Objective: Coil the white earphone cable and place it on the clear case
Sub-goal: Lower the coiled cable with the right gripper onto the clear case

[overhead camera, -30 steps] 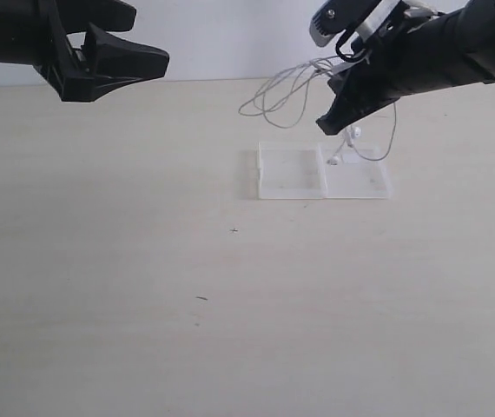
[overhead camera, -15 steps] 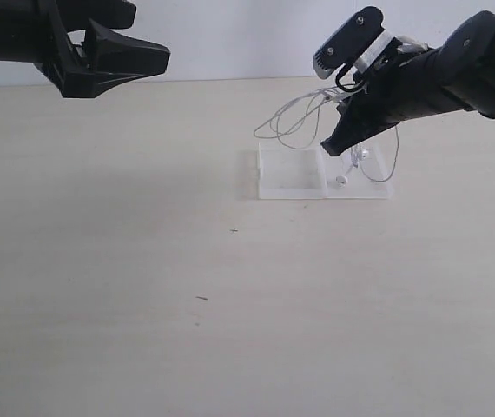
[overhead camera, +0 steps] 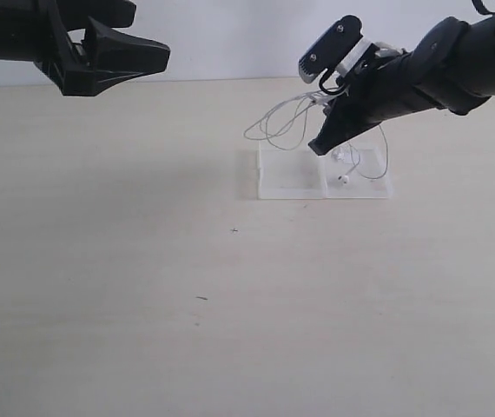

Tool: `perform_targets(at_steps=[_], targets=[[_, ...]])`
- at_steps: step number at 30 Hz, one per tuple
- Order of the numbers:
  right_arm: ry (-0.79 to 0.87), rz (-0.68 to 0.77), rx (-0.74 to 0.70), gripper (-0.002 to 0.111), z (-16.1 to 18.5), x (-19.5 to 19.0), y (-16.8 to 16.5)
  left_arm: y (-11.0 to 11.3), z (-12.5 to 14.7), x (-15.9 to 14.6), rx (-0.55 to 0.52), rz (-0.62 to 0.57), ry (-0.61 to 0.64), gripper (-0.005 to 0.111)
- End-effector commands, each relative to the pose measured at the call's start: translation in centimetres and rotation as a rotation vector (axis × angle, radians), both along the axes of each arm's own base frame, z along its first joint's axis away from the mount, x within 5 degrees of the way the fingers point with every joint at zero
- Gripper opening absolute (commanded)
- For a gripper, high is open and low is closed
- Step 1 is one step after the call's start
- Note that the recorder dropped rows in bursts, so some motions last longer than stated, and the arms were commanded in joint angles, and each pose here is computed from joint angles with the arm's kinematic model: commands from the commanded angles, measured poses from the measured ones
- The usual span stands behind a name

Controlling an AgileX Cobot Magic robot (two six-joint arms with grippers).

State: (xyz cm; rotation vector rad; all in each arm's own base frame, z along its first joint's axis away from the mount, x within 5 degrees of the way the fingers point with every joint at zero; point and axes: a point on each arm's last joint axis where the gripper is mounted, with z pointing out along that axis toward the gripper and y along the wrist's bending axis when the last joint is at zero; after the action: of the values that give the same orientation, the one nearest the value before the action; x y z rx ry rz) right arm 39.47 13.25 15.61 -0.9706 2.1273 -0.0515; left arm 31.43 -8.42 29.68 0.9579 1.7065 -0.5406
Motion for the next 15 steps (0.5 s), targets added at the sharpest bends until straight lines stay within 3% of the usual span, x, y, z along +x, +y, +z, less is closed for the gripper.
perform_targets(at_steps=[1,15], targets=[[0.017,0.029,-0.03,0.0,-0.98,0.24,-0.01,0.07,0.22,-0.02,-0.023,0.013,-0.001,0.075],[-0.016,0.053,-0.086,0.0,-1.59,0.51,-0.18,0.07,0.22,-0.02,-0.023,0.013,-0.001,0.075]])
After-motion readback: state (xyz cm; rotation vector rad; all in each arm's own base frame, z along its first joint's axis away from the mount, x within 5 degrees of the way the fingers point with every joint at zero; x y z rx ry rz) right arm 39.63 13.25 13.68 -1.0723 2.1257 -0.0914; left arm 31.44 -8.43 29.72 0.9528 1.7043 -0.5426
